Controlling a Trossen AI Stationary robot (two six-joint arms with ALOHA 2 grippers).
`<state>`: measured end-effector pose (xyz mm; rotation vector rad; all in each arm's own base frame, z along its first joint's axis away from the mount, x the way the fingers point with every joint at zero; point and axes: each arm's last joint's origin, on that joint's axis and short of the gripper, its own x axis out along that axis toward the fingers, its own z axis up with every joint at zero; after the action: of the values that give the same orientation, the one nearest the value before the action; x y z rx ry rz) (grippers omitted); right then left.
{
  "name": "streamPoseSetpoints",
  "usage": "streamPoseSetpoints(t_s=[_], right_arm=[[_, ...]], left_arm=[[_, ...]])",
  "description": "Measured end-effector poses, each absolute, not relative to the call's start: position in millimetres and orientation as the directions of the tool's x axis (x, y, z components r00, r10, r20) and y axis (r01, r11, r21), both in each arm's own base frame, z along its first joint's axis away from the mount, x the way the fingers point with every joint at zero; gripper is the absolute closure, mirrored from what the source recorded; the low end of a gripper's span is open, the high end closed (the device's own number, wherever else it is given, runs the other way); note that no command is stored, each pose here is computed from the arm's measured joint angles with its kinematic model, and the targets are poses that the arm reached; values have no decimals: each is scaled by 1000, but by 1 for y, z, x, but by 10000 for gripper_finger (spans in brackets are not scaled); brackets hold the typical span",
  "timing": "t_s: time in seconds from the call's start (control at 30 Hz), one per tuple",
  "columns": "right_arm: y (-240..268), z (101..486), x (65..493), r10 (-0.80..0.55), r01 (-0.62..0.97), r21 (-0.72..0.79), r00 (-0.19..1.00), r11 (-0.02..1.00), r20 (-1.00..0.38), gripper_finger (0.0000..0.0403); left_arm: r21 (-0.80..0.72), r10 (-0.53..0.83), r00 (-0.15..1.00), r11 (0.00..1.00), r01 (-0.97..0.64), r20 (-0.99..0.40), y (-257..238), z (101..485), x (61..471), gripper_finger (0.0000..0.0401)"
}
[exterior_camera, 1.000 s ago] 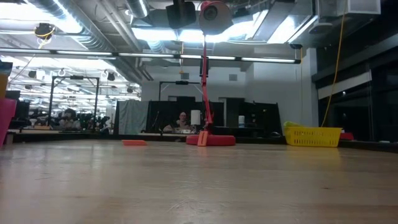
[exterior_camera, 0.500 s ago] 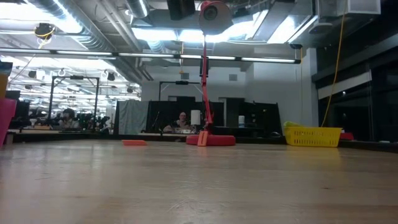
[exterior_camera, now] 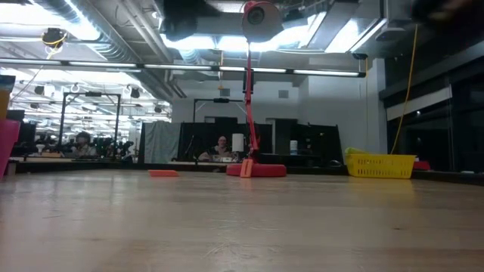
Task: Pick & Place School Supplies
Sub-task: Put the orange eraser into the black bin
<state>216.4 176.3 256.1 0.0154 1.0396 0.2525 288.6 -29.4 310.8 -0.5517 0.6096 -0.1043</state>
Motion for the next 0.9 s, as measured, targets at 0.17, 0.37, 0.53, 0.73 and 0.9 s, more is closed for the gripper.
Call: streamPoseSetpoints(t_s=[0.17,0.37,0.53,0.73,0.9], right_arm=[[203,253,183,246,99,308,398,946,-884,366],[230,250,138,289,407,387,283,827,-915,366],[236,246,96,241,564,250,91,787,-966,366],[237,244,76,191,553,186,48,812,-980,364],[237,244,77,183,576,192,73,795,-980,270]], left_arm=[[-429,-158,798,893,-136,-582,-30,305,284,256],[-343,-95,786,927,-155,-610,-32,301,284,256],[-283,-51,774,944,-168,-631,-31,295,282,256],[-238,-10,760,953,-190,-650,-29,286,281,256],[-219,36,753,947,-236,-657,-27,284,280,241]])
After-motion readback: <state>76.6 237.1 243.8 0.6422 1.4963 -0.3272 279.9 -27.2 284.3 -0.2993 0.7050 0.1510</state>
